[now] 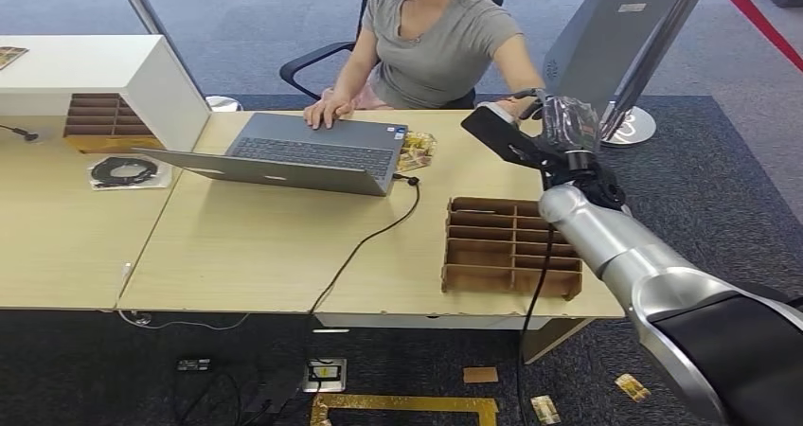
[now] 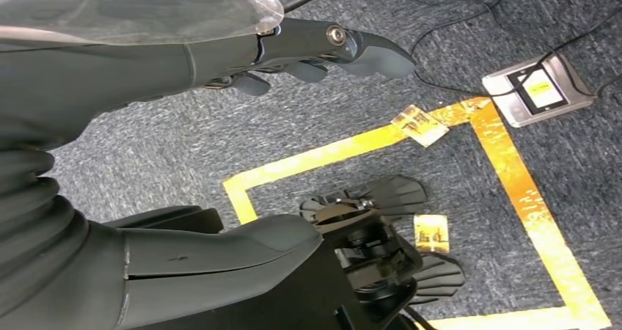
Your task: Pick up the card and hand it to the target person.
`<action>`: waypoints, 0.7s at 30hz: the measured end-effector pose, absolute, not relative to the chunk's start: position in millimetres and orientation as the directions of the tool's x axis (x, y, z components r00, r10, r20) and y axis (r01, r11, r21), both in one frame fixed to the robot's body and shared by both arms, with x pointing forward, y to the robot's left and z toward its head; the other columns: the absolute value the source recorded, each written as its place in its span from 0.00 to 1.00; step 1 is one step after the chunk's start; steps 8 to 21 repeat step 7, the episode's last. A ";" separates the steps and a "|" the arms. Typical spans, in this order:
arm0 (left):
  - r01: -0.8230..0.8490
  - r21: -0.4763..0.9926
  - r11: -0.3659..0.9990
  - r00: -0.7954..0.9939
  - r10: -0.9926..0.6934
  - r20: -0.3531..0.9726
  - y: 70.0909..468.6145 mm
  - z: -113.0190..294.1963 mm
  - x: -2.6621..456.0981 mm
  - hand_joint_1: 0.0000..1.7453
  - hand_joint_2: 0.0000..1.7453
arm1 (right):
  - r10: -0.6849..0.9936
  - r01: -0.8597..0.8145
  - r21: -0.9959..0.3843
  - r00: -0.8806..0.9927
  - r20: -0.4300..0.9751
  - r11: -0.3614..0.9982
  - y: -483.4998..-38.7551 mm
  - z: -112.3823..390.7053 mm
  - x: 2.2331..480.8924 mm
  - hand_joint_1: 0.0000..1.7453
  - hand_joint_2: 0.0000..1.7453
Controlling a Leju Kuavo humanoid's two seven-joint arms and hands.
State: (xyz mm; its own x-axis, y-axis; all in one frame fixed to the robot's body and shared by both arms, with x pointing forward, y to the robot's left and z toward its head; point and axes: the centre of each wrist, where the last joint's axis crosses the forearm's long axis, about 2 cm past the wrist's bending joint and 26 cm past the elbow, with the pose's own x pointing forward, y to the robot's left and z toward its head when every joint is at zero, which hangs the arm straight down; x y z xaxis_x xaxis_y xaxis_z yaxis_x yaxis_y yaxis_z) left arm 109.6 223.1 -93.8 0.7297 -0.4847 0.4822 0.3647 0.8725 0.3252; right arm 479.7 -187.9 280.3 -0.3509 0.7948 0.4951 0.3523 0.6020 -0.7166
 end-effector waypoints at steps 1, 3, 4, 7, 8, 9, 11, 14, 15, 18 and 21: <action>0.358 0.326 0.875 0.734 -0.480 0.481 223.3 -93.9 108.9 0.00 1.00 | 0.786 0.349 -0.710 -0.374 0.493 0.612 -186.5 283.4 479.2 0.00 1.00; 0.344 0.326 0.880 0.744 -0.468 0.478 224.1 -94.6 106.5 0.00 1.00 | 0.763 0.344 -0.692 -0.425 0.488 0.634 -183.1 290.0 476.7 0.00 1.00; 0.335 0.326 0.884 0.751 -0.460 0.475 224.5 -95.0 104.7 0.00 1.00 | 0.746 0.343 -0.677 -0.455 0.486 0.651 -182.1 293.4 473.8 0.00 1.00; 0.316 0.327 0.891 0.765 -0.443 0.467 225.4 -96.1 100.0 0.00 1.00 | 0.696 0.336 -0.630 -0.519 0.496 0.700 -184.8 300.6 461.6 0.00 1.00; 0.316 0.327 0.891 0.765 -0.443 0.467 225.4 -96.1 100.0 0.00 1.00 | 0.696 0.336 -0.630 -0.519 0.496 0.700 -184.8 300.6 461.6 0.00 1.00; 0.316 0.327 0.891 0.765 -0.443 0.467 225.4 -96.1 100.0 0.00 1.00 | 0.696 0.336 -0.630 -0.519 0.496 0.700 -184.8 300.6 461.6 0.00 1.00; 0.316 0.327 0.891 0.765 -0.443 0.467 225.4 -96.1 100.0 0.00 1.00 | 0.696 0.336 -0.630 -0.519 0.496 0.700 -184.8 300.6 461.6 0.00 1.00; 0.316 0.327 0.891 0.765 -0.443 0.467 225.4 -96.1 100.0 0.00 1.00 | 0.696 0.336 -0.630 -0.519 0.496 0.700 -184.8 300.6 461.6 0.00 1.00; 0.316 0.327 0.891 0.765 -0.443 0.467 225.4 -96.1 100.0 0.00 1.00 | 0.696 0.336 -0.630 -0.519 0.496 0.700 -184.8 300.6 461.6 0.00 1.00; 0.316 0.327 0.891 0.765 -0.443 0.467 225.4 -96.1 100.0 0.00 1.00 | 0.696 0.336 -0.630 -0.519 0.496 0.700 -184.8 300.6 461.6 0.00 1.00; 0.316 0.327 0.891 0.765 -0.443 0.467 225.4 -96.1 100.0 0.00 1.00 | 0.696 0.336 -0.630 -0.519 0.496 0.700 -184.8 300.6 461.6 0.00 1.00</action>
